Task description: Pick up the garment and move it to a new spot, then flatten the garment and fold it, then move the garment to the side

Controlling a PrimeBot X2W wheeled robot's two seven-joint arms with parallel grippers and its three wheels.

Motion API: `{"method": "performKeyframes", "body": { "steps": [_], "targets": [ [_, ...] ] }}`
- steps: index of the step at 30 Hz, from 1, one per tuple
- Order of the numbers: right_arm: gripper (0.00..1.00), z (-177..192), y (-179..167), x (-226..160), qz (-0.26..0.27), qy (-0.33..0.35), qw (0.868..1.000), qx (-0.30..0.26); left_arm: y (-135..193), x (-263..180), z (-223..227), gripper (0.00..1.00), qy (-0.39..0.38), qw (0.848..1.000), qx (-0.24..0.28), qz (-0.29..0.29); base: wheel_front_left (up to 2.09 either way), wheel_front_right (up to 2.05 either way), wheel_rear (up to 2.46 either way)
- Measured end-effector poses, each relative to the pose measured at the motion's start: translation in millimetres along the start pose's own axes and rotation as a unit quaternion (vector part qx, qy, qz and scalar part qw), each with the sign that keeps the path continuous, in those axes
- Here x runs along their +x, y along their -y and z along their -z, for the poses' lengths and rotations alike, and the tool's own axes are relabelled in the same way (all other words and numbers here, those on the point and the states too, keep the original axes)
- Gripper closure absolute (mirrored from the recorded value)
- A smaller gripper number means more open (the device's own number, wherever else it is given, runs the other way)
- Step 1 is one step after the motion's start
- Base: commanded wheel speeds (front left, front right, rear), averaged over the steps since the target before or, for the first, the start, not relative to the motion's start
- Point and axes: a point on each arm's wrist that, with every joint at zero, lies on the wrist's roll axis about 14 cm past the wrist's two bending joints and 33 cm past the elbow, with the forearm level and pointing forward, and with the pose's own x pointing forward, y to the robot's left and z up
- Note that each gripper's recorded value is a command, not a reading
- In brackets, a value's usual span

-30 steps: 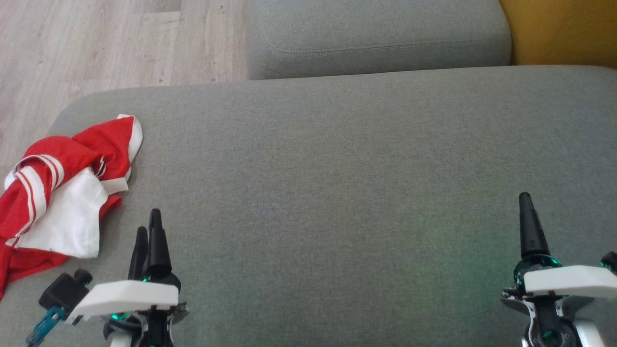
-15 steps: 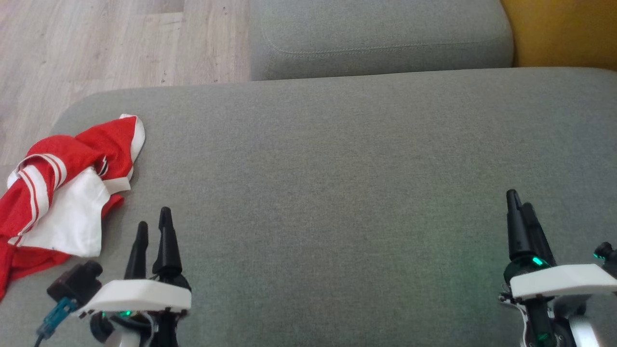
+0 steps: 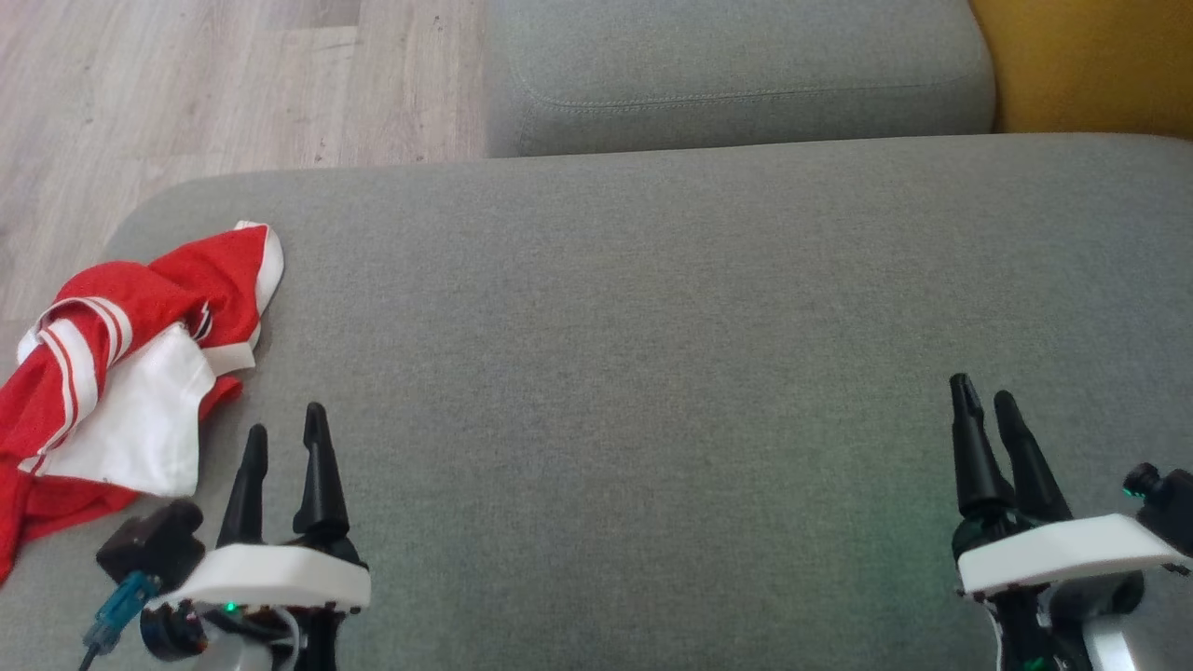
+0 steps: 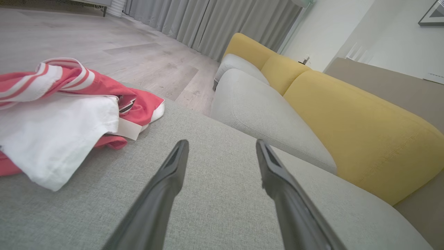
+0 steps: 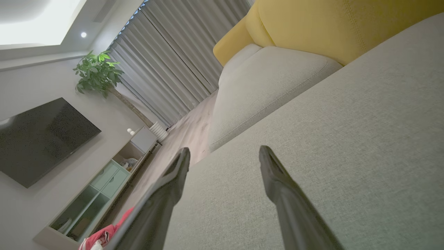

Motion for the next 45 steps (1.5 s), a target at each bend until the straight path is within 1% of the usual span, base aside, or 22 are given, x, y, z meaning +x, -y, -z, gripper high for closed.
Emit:
{"method": "performKeyframes", "body": {
  "steps": [11,22,38,45],
  "targets": [
    [0.0,2.7,-6.5,-1.8,-0.01,-0.007,0.998,-0.062,-0.2,-0.9,-6.2,0.0,0.018,0.998,0.055,0.0,0.0,0.0,0.0],
    [0.0,3.2,-14.5,-3.2,-0.022,-0.01,0.992,-0.122,1.8,-2.8,-4.9,0.0,0.024,0.992,0.12,0.011,0.0,0.0,0.0],
    [0.0,7.1,-19.0,-9.5,-0.028,-0.018,0.978,-0.205,-11.5,-8.0,5.5,0.0,0.016,0.98,0.199,0.004,0.0,0.0,0.0],
    [0.0,7.4,-22.7,-9.8,-0.03,-0.016,0.97,-0.24,-18.2,-11.1,14.9,0.0,0.004,0.97,0.242,0.001,0.0,0.0,0.0]
  ]
}}
